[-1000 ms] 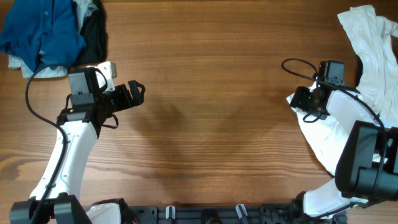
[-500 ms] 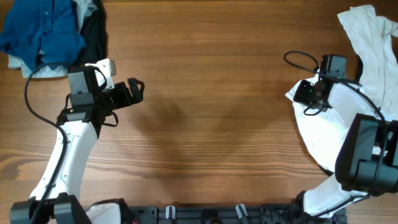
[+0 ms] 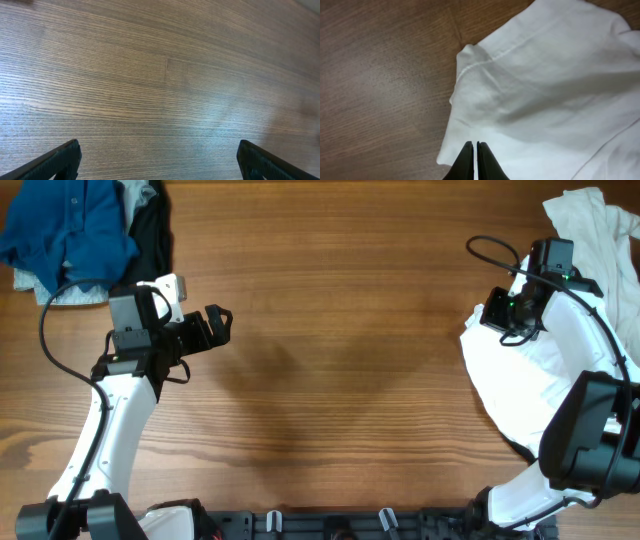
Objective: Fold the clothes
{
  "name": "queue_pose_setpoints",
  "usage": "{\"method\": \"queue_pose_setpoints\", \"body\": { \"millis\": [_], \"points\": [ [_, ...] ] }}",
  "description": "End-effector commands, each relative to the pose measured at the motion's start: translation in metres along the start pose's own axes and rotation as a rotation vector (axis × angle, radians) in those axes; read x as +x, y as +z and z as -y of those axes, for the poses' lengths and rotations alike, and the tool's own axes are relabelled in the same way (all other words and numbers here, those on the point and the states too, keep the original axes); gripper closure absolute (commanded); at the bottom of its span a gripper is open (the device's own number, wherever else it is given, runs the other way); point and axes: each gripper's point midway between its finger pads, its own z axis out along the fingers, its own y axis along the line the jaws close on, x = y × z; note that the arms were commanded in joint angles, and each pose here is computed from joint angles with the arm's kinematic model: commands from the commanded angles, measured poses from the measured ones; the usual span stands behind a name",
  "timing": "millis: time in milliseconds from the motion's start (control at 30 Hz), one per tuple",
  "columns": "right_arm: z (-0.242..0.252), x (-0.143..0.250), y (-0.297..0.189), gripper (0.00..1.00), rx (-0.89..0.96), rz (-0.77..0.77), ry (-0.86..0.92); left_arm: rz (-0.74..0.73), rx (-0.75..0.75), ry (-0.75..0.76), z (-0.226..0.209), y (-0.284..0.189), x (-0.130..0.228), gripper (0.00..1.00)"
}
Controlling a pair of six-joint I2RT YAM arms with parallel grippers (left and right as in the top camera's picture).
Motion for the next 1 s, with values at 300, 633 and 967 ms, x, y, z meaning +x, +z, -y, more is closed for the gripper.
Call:
{"method": "queue_pose_setpoints", "body": {
  "millis": [300,633,967],
  "points": [
    [-0.04,0.004,0.019,0.21,-0.123,0.007,-0.244,0.012,0.018,-0.003,0.005,-0.002,-0.006,0.0],
    [-0.018,0.028,0.061,0.48,0.147,-0.096,-0.155,0.01,0.017,-0.004,0.004,-0.002,-0.005,0.0],
    [0.016,0.023,0.047,0.29,0.356,-0.069,-0.075,0.01,0.017,-0.004,0.005,-0.002,-0.005,0.0]
  ]
}}
